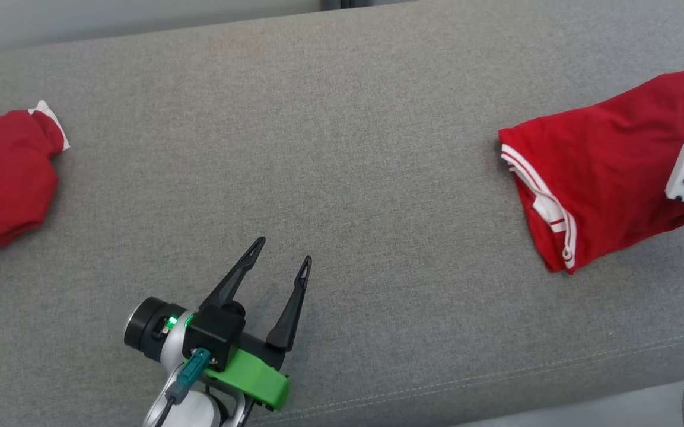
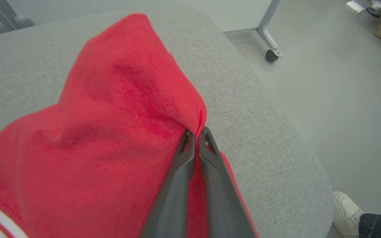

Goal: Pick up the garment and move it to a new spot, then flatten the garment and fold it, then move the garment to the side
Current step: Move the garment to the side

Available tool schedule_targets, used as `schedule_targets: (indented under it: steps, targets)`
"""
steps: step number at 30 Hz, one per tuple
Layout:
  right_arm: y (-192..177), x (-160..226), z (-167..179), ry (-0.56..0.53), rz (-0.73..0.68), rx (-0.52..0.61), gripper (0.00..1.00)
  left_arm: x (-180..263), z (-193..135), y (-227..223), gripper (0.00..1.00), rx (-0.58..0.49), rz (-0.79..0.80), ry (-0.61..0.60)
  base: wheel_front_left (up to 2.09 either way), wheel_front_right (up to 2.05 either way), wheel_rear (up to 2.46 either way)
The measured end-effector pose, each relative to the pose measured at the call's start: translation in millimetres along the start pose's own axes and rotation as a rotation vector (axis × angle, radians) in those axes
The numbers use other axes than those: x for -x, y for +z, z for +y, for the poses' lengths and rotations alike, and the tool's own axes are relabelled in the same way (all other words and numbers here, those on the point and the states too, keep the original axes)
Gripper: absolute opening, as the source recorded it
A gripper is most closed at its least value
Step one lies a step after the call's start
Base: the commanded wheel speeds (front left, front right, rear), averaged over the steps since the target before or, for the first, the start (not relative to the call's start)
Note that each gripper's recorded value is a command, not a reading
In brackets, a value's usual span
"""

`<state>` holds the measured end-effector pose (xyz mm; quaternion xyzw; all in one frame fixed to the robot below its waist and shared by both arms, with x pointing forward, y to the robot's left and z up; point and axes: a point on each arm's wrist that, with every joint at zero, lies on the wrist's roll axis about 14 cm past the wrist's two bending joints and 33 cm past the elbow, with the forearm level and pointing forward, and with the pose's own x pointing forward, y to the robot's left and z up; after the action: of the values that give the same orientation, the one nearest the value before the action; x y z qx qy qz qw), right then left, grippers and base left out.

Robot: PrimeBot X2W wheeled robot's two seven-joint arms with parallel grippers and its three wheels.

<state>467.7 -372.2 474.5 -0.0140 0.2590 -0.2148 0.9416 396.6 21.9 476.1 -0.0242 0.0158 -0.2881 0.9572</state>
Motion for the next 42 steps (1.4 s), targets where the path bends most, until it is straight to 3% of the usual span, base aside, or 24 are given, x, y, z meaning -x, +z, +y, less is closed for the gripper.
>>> schedule_targets:
  steps: [12,13,14,21,27,35,42]
  targets:
    - [15,-30,-56,-0.174,-0.107,0.069,0.00,-7,-1,-7,1.00,-0.003,0.026,-0.055,0.00,0.00,0.00]
    - [12,-32,-57,-0.179,-0.101,0.070,0.15,-8,0,-8,1.00,-0.003,0.029,-0.054,0.00,0.00,0.00]
    - [8,-35,-56,-0.183,-0.088,0.080,1.00,-8,1,-8,1.00,-0.003,0.031,-0.053,0.00,0.00,0.00]
    - [-5,-42,-41,-0.167,-0.089,0.102,1.00,-6,7,-11,1.00,-0.005,0.041,-0.030,0.00,0.00,0.00]
    - [7,-31,-24,-0.118,-0.189,0.115,1.00,0,13,0,1.00,-0.013,0.008,0.011,0.00,0.00,0.00]
    - [25,-4,2,-0.020,-0.357,0.019,1.00,23,38,10,1.00,-0.015,-0.010,0.175,0.00,0.00,0.00]
    - [32,38,54,0.120,-0.452,-0.038,1.00,61,73,28,1.00,-0.007,-0.062,0.385,0.00,0.00,0.00]
